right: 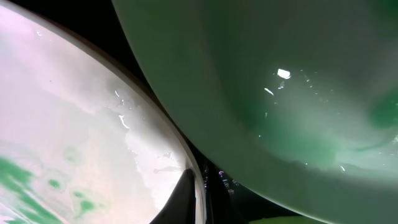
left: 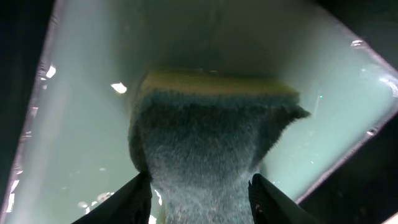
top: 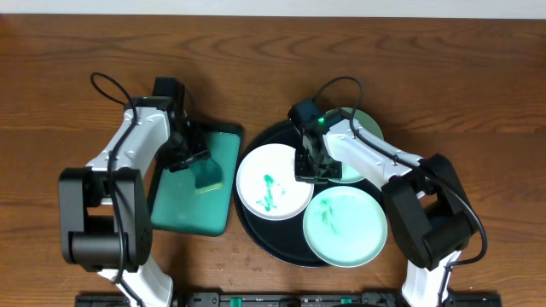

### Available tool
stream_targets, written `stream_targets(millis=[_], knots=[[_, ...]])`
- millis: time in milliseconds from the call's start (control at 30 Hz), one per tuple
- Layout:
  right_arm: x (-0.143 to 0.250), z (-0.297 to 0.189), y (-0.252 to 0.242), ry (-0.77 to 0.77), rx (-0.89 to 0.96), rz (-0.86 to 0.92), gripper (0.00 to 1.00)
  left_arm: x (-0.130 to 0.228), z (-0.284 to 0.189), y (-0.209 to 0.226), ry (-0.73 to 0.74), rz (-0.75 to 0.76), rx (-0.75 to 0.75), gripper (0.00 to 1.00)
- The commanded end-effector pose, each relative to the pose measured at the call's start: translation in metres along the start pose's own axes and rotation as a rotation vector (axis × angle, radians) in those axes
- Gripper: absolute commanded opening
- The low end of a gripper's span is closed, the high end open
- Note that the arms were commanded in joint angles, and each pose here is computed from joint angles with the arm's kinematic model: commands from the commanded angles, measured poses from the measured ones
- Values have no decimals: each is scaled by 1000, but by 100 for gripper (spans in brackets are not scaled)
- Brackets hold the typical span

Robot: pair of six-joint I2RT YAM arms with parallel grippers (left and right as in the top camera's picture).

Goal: Clean dirty plates on tray and stack at the side
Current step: 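Grasp the green sponge with the left gripper and lift it from the water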

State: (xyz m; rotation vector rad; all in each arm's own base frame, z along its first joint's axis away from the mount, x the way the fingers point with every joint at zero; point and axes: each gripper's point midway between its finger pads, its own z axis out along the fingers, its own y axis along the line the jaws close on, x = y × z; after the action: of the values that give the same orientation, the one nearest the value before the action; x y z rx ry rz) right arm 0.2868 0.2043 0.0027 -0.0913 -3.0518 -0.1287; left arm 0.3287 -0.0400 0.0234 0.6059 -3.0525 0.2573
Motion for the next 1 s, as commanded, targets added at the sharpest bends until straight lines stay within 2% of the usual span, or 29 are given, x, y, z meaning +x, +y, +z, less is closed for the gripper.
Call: stream_targets(millis=[0, 133, 333, 433, 533, 967], knots=[[-3, 14, 12, -4, -15, -14, 1, 9, 9, -5, 40, -9, 12, 50], [-3, 14, 12, -4, -15, -13, 1, 12, 11, -16, 34, 28, 15, 47], [-1, 14, 11, 3, -10, -13, 1, 23, 14, -34, 37, 73, 9, 47], [-1, 14, 11, 5, -8, -13, 1, 23, 15, -31, 29, 75, -17, 45], [0, 14, 10, 7, -7, -20, 1, 21, 14, -25, 21, 68, -40, 39], [1, 14, 9, 12, -4, -19, 1, 21, 19, -3, 3, 54, -145, 39]])
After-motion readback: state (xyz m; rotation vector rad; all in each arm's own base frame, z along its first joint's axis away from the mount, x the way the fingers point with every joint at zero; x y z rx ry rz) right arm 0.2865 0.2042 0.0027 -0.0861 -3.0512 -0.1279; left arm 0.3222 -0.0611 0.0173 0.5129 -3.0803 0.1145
